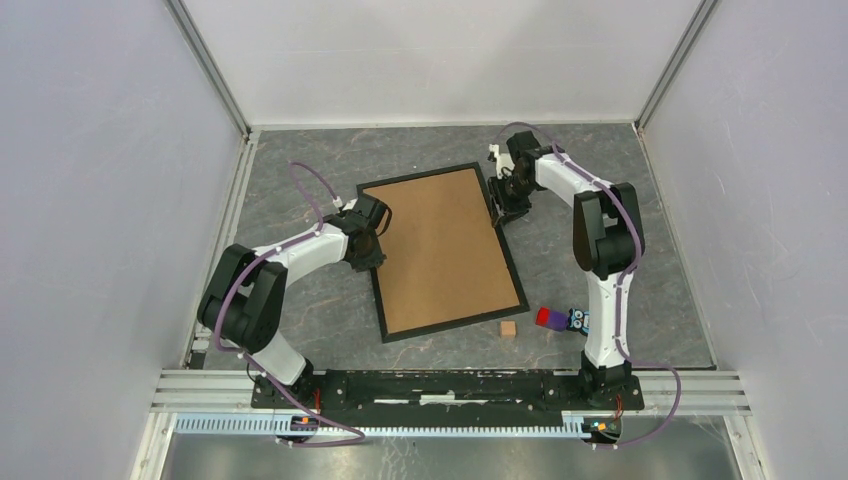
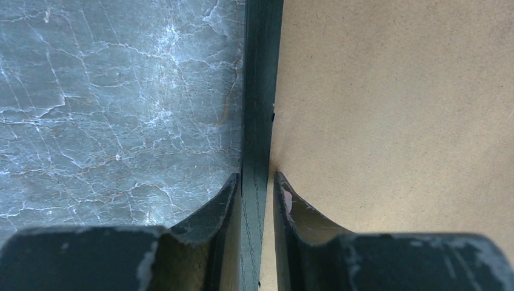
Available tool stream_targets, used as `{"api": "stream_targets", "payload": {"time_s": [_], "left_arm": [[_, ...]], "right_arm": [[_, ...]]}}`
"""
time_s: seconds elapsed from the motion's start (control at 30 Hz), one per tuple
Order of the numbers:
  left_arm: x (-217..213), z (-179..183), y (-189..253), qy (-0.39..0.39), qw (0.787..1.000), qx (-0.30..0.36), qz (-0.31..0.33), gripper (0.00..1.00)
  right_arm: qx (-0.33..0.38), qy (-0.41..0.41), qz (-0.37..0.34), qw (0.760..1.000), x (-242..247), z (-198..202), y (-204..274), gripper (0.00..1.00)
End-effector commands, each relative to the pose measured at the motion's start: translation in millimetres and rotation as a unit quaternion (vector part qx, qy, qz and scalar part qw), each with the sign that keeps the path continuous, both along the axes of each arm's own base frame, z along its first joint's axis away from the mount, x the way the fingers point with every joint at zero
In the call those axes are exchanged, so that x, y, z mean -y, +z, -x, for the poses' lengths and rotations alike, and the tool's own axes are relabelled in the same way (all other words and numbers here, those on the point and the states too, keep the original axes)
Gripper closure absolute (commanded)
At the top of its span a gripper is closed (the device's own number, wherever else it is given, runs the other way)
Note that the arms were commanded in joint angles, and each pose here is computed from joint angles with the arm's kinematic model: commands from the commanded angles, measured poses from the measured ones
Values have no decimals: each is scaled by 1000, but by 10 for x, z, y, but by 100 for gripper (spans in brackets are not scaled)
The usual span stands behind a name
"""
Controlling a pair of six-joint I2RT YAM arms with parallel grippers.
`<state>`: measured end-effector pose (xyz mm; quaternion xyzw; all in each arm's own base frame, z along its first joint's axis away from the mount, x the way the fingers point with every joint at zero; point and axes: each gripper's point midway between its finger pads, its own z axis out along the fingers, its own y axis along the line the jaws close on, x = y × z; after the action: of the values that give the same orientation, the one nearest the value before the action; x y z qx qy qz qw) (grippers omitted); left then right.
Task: Put the photo into the frame
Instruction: Install the photo frame at the center of the board.
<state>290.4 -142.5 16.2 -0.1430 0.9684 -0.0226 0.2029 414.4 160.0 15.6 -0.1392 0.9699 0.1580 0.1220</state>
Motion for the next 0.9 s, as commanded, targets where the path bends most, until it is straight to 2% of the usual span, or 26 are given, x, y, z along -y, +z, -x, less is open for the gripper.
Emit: {"api": "stream_targets", "payload": {"time_s": [0.0,0.13,0.23,0.43,0.53,0.7,0.87], "left_arm": [[-88,513,-522,-15,993,-110,-24,98],[-85,508,-521,-16,994,-110,-23,98],[-84,513,-525,-17,993,-111,-22,98],[-90,512,-525,-16,994,-110,-20,98],[-89,515,-526,-16,994,-111,-20,98],[-87,512,-528,-16,994,-110,-18,98],[-86,513,-530,-16,994,-110,-17,98]], "right_arm": [[-47,44,124,990,237,146,-727,59],[-64,63,132,987,169,225,-843,58],[-58,80,95,990,-31,188,-717,57],[77,30,-8,997,-221,-337,444,47],[125,-6,-13,992,-65,-457,796,46],[114,-22,8,993,102,-433,709,48],[95,-13,-7,995,32,-386,548,52]]}}
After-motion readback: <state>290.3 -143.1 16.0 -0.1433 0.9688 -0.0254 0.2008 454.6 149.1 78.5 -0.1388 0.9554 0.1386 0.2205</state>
